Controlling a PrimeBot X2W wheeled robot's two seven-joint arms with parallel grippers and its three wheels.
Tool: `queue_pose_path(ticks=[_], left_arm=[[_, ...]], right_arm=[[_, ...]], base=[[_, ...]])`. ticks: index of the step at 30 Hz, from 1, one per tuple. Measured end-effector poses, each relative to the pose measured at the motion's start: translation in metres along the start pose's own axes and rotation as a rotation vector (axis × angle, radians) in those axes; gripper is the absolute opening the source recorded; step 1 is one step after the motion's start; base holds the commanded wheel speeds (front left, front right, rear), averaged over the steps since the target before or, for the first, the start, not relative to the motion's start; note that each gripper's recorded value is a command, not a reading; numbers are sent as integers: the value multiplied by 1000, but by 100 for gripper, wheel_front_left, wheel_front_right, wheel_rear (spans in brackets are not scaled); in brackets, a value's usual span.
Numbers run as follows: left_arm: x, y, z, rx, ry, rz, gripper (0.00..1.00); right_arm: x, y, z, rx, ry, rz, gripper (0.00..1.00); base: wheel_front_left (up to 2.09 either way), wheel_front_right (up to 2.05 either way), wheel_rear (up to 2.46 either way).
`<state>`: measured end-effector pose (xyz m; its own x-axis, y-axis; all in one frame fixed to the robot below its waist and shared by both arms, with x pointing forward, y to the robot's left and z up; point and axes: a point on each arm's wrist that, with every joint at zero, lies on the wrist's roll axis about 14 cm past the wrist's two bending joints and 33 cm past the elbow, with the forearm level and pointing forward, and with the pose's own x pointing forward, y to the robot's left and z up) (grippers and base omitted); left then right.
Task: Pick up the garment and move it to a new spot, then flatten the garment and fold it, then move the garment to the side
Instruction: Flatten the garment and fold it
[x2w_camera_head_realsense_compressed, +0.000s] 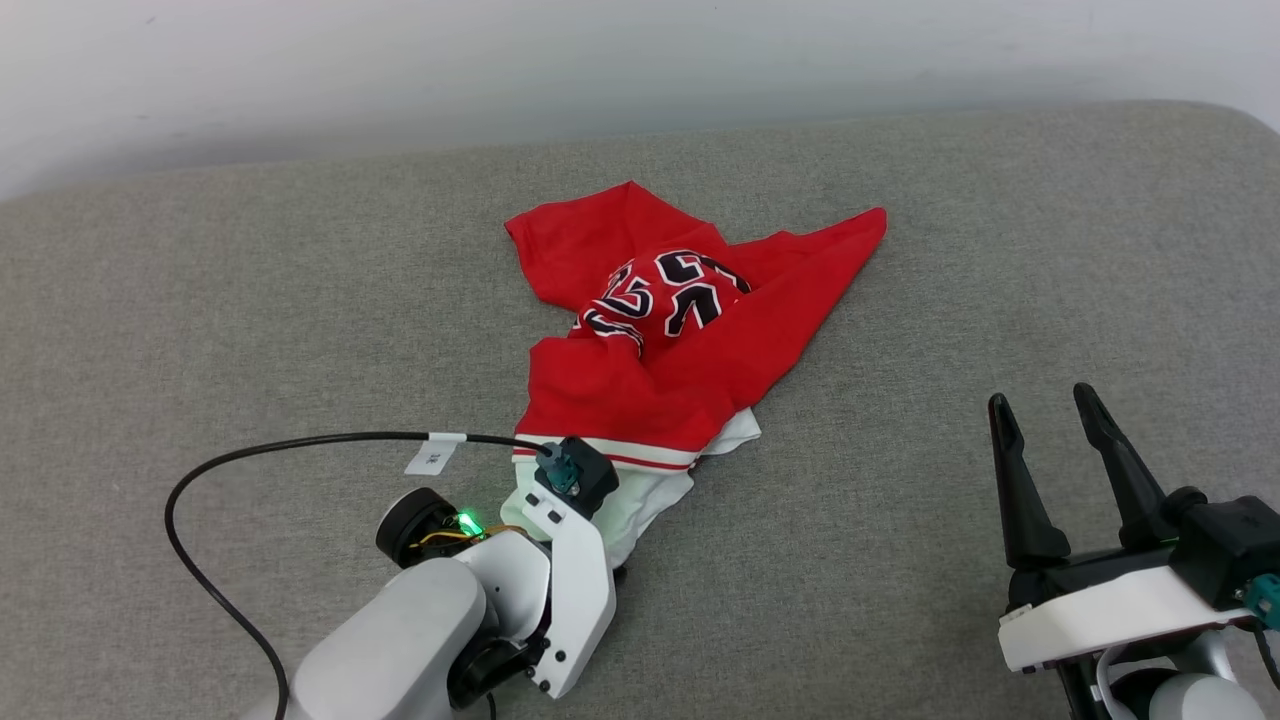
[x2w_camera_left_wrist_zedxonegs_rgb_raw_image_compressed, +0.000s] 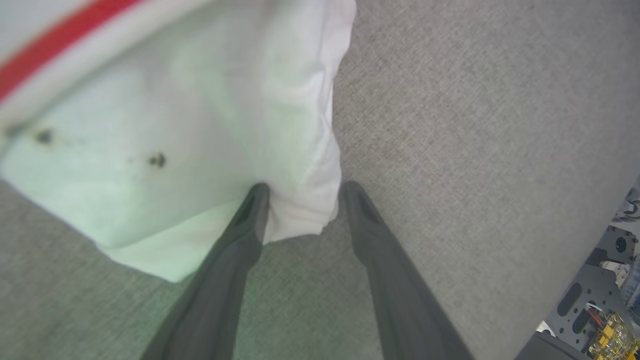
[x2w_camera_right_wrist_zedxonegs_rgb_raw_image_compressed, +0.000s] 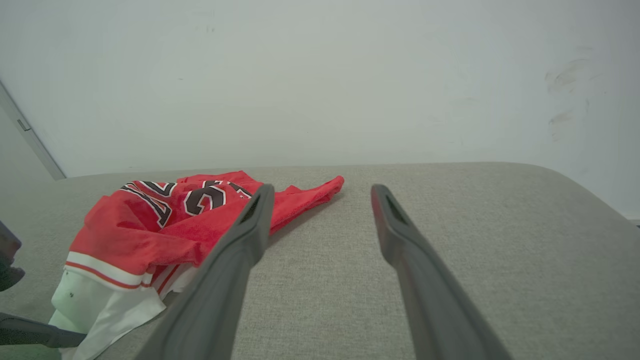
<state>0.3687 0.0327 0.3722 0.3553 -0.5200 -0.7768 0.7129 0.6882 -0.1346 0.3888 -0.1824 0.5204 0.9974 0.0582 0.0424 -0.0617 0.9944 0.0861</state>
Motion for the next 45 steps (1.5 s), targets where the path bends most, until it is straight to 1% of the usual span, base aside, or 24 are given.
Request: queue_pose_path(ticks=[5, 9, 12, 17, 19, 22, 25, 28, 30, 33, 34, 35, 36, 39, 43, 45], left_arm=[[-3, 3, -3, -4, 9, -5, 0], [-12, 13, 4, 44, -50, 46, 0], [-28, 32, 13, 70, -110, 124, 0], [-68, 58, 31, 109, -212, 246, 0], [-87, 72, 29, 114, -221, 308, 0], [-114, 89, 11, 98, -195, 391, 0], [-135, 100, -15, 46, -152, 459, 0], [-151, 108, -47, -45, -101, 515, 0], [-152, 103, -72, -128, -64, 522, 0], [-144, 88, -106, -269, -26, 498, 0], [-141, 82, -113, -310, -27, 491, 47], [-138, 78, -117, -347, -39, 486, 100], [-136, 74, -119, -378, -57, 486, 100], [-136, 74, -112, -413, -146, 511, 100], [-143, 74, -85, -401, -292, 534, 100], [-173, 80, -25, -333, -591, 596, 100]], right_arm=[[1, -1, -1, 7, 1, -2, 100], [3, 1, 2, 7, -9, 4, 100], [5, 2, 5, 7, -19, 8, 100], [6, 10, 8, 11, -29, 31, 100], [7, 13, 9, 12, -31, 42, 100], [7, 17, 8, 14, -25, 54, 100], [7, 21, 9, 16, -28, 65, 100], [5, 23, 9, 16, -28, 71, 100], [4, 24, 12, 16, -35, 74, 100], [1, 22, 16, 13, -42, 69, 100], [-1, 21, 16, 12, -41, 66, 100], [-3, 20, 17, 11, -42, 62, 100], [-4, 19, 18, 10, -42, 59, 100], [-10, 15, 22, 0, -46, 47, 100], [-16, 12, 26, -7, -51, 37, 100], [-23, 15, 35, -18, -61, 44, 100]], base=[[0, 0, 0], [0, 0, 0], [0, 0, 0], [0, 0, 0], [0, 0, 0], [0, 0, 0], [0, 0, 0], [0, 0, 0], [0, 0, 0], [0, 0, 0], [0, 0, 0], [0, 0, 0], [0, 0, 0], [0, 0, 0], [0, 0, 0], [0, 0, 0]])
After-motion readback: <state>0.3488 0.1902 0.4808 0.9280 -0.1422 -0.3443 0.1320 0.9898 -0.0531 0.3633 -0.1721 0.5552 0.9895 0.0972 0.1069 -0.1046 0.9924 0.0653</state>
